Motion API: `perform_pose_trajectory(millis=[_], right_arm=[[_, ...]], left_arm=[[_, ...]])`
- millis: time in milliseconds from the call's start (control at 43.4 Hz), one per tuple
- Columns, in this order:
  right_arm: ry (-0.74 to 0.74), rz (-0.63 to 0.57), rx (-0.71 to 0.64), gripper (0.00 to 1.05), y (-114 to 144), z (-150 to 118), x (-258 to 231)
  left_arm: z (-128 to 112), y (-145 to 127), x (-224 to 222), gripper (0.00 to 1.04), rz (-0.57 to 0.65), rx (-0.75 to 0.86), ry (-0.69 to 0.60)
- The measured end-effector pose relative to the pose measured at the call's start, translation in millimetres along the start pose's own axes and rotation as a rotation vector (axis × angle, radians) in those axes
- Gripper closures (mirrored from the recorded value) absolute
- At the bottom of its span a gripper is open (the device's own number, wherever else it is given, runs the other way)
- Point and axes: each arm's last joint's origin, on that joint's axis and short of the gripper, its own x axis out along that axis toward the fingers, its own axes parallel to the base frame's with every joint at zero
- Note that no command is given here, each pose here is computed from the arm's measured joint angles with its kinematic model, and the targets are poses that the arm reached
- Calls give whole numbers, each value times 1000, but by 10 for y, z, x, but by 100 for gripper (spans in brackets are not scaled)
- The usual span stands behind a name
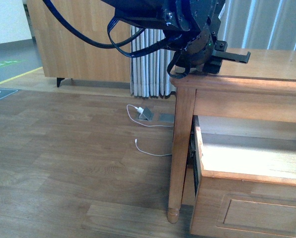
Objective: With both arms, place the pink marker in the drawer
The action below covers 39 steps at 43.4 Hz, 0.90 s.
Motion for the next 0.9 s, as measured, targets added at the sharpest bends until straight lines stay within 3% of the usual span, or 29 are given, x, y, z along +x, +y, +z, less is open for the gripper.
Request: perform_pose_trajectory(millis=[230,553,691,898], right_arm=[[0,0,0,8,0,0,0],[0,0,0,8,-1,-1,0],[0,0,0,8,-1,-1,0],[0,0,0,8,-1,-1,0]], left_arm=[[-50,109,-119,90,-15,0,-25],[-121,241,-571,90,-211,7,-98],[-92,251,-1021,90,-360,61,-156],[-280,190,-1289,90,-482,156,-144]])
